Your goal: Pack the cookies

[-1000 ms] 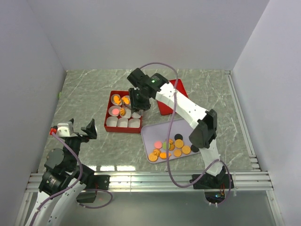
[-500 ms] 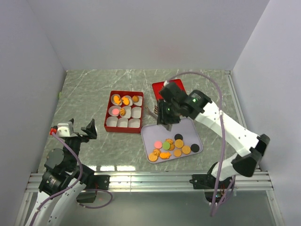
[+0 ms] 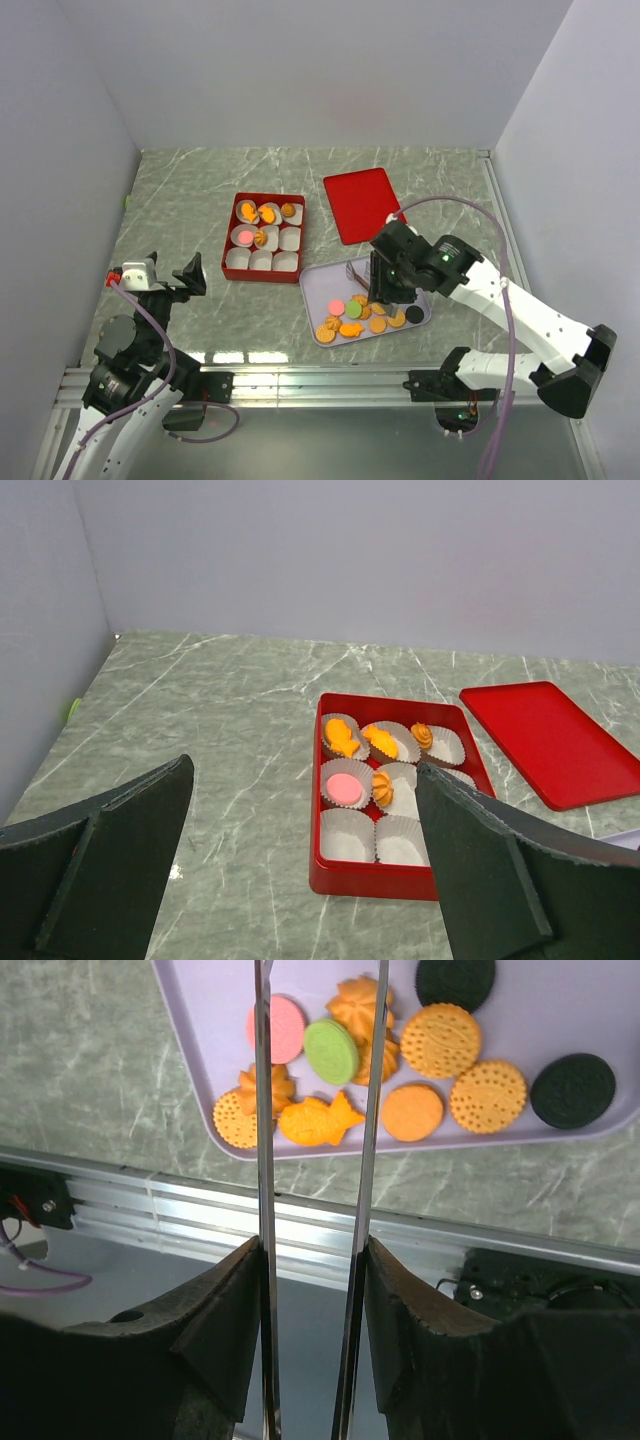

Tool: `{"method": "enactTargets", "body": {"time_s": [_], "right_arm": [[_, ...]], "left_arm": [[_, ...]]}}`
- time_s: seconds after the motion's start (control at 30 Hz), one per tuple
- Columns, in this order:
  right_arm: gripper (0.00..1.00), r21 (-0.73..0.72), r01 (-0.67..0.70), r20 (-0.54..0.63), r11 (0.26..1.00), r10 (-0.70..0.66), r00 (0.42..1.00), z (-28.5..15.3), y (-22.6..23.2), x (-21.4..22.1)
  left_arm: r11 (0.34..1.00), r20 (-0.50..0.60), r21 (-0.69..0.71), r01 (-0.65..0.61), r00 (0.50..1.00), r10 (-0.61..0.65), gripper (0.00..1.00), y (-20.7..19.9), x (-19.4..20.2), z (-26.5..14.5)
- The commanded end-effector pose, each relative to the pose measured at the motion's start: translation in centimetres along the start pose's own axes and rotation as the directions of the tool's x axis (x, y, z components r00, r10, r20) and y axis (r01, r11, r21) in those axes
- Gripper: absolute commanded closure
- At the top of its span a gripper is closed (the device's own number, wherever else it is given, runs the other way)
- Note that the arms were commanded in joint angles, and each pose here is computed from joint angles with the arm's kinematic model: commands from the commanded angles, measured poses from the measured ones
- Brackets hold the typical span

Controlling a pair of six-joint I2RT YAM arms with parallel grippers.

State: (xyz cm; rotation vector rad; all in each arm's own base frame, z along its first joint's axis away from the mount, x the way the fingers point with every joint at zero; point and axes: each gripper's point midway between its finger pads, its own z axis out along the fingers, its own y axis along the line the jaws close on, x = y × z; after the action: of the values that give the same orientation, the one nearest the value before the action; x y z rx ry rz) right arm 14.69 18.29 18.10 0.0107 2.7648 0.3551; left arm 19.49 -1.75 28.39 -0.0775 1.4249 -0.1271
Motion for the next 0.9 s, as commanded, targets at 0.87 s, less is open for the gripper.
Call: {"method": "enactTargets", "body": {"time_s": [0.87], "right_arm": [[0.51,0.111,-0.072,-0.014,0.991,0.074,0.997,-0.3,-5.7,4.1]], "left_arm": [[1.0,0.033,0.004,-0.007,0.999,0.007,0.01,0.1,-0.7,-0.2]]}}
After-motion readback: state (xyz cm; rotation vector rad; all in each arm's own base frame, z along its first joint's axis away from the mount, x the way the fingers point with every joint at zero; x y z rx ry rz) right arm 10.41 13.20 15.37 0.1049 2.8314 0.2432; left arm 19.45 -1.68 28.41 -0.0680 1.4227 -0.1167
